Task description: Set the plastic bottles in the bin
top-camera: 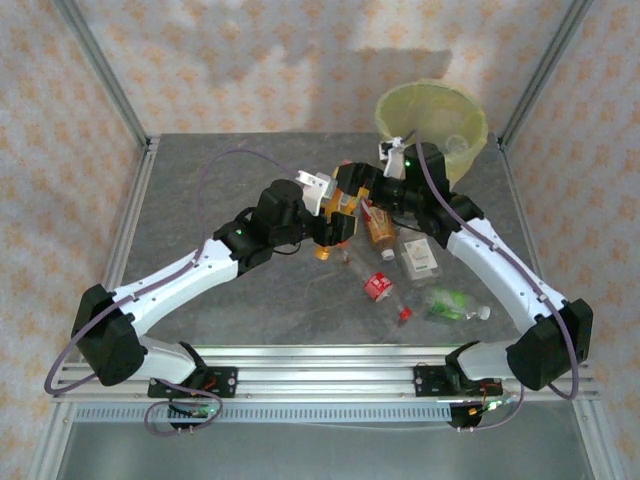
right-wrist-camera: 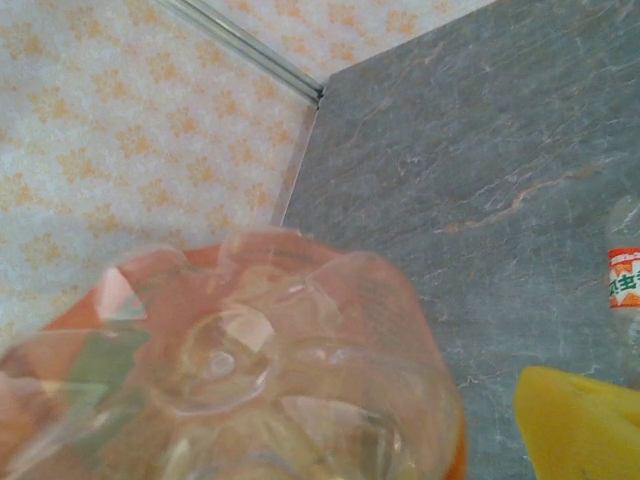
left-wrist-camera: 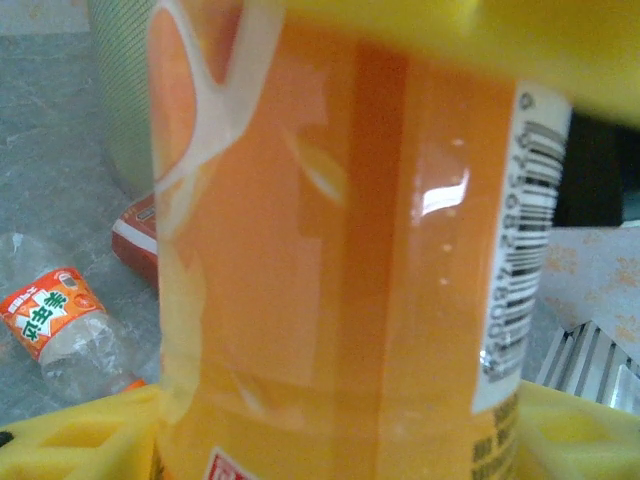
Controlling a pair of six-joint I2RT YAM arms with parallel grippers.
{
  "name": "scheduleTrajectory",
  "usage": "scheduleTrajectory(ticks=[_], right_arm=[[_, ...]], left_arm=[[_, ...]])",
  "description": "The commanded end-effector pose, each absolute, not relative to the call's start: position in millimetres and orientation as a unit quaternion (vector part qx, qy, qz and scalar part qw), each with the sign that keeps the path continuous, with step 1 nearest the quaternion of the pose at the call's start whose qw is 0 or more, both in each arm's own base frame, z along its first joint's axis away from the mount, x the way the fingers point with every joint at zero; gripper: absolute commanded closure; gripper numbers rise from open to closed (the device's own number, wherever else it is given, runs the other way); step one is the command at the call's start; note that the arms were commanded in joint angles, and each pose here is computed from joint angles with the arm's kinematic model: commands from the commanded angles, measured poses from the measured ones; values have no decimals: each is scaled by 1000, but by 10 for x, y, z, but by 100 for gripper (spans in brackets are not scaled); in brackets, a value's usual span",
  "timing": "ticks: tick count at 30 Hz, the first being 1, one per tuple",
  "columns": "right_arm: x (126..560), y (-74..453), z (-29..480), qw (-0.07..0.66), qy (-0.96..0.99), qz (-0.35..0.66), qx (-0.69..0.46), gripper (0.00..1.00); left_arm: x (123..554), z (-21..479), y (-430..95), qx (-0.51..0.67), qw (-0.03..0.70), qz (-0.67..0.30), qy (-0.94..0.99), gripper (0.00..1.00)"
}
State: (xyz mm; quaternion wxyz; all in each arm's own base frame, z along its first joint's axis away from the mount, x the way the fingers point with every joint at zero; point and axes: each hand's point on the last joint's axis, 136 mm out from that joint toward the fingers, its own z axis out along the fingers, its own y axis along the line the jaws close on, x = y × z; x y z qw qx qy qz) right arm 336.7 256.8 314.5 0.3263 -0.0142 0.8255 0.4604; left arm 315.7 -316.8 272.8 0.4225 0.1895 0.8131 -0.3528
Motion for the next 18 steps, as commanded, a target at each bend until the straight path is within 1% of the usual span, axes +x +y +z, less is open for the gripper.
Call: scheduleTrajectory(ticks=[1,5,7,8,9,10,12,14,18], right_arm=[[3367,2701,3319,339,808,480,-42,8],[3399,2713,3309,338,807,483,-36,21],[3415,2697,3330,345,806,480,-32,30],[3420,2691,3340,347,806,479,-31,35],[3431,2682,3361,352,805,477,-30,40],[3445,2669,3377,356,806,472,-29,44],[3484,2623,3434,370,808,458,-25,48],[3534,2552,3519,391,811,435,-23,50],[3685,2342,3807,449,810,379,-10,50]], left_arm=[[3149,3186,-3217,200,464,-383,773,33],[3140,3218,-3216,201,466,-386,771,33],[3139,3225,-3199,198,468,-383,771,32],[3138,3222,-3193,198,468,-382,772,30],[3134,3229,-3182,197,468,-381,773,25],[3129,3233,-3170,197,469,-379,773,16],[3117,3266,-3135,192,472,-376,774,0],[3106,3321,-3081,185,479,-373,773,0],[3053,3484,-2939,165,500,-370,765,0]])
